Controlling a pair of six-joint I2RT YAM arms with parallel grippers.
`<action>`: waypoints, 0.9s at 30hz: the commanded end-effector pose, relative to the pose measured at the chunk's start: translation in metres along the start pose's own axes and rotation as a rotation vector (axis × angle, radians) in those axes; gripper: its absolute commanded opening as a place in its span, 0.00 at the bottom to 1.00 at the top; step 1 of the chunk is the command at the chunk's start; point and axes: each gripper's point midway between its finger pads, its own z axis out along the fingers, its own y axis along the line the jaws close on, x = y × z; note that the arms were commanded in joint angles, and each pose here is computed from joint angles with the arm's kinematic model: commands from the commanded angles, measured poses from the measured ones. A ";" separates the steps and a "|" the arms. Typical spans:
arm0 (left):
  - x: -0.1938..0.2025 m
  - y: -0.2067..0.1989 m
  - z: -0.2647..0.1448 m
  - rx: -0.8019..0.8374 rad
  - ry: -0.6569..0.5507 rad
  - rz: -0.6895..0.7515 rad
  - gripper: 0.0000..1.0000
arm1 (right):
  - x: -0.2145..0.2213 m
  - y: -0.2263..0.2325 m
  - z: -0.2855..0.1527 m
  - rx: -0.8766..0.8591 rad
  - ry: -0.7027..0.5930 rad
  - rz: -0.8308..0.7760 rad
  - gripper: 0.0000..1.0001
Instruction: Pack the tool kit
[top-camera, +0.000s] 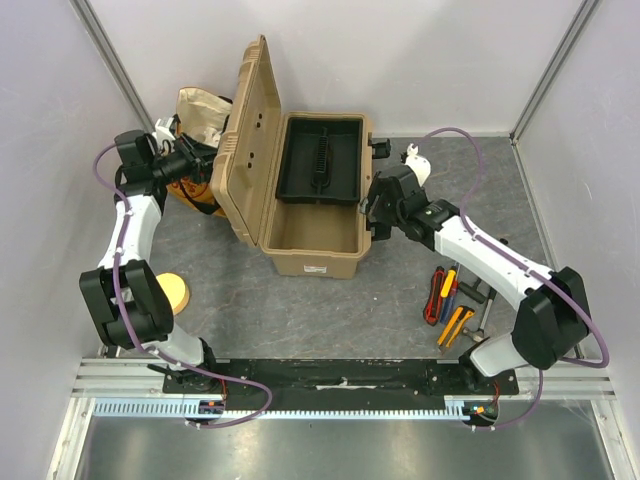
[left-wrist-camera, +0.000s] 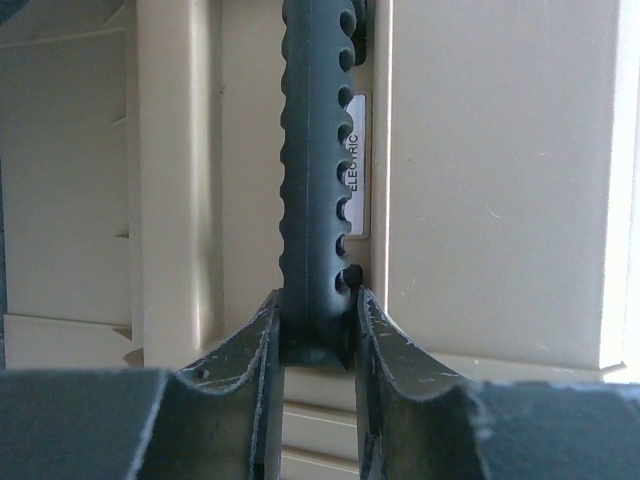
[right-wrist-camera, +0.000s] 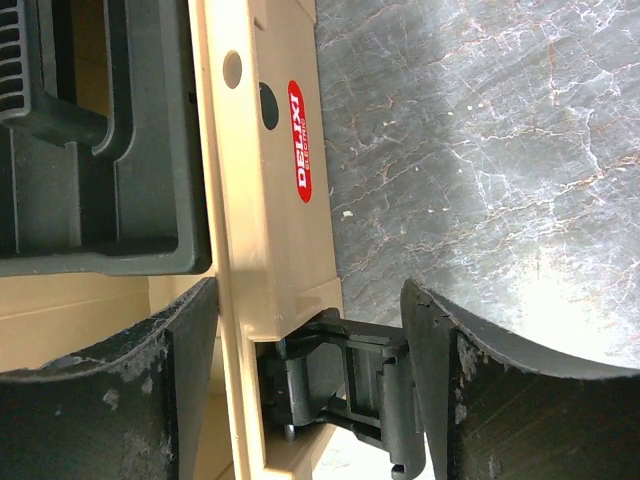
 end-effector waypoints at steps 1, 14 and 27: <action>-0.032 0.030 -0.017 -0.085 -0.136 0.100 0.02 | -0.018 -0.103 -0.014 0.398 -0.108 -0.032 0.69; -0.045 0.000 -0.032 -0.078 -0.227 0.071 0.42 | -0.077 -0.055 -0.043 0.202 -0.225 0.008 0.81; -0.049 -0.041 -0.054 -0.123 -0.326 0.189 0.64 | -0.120 0.026 -0.045 -0.051 -0.269 -0.079 0.93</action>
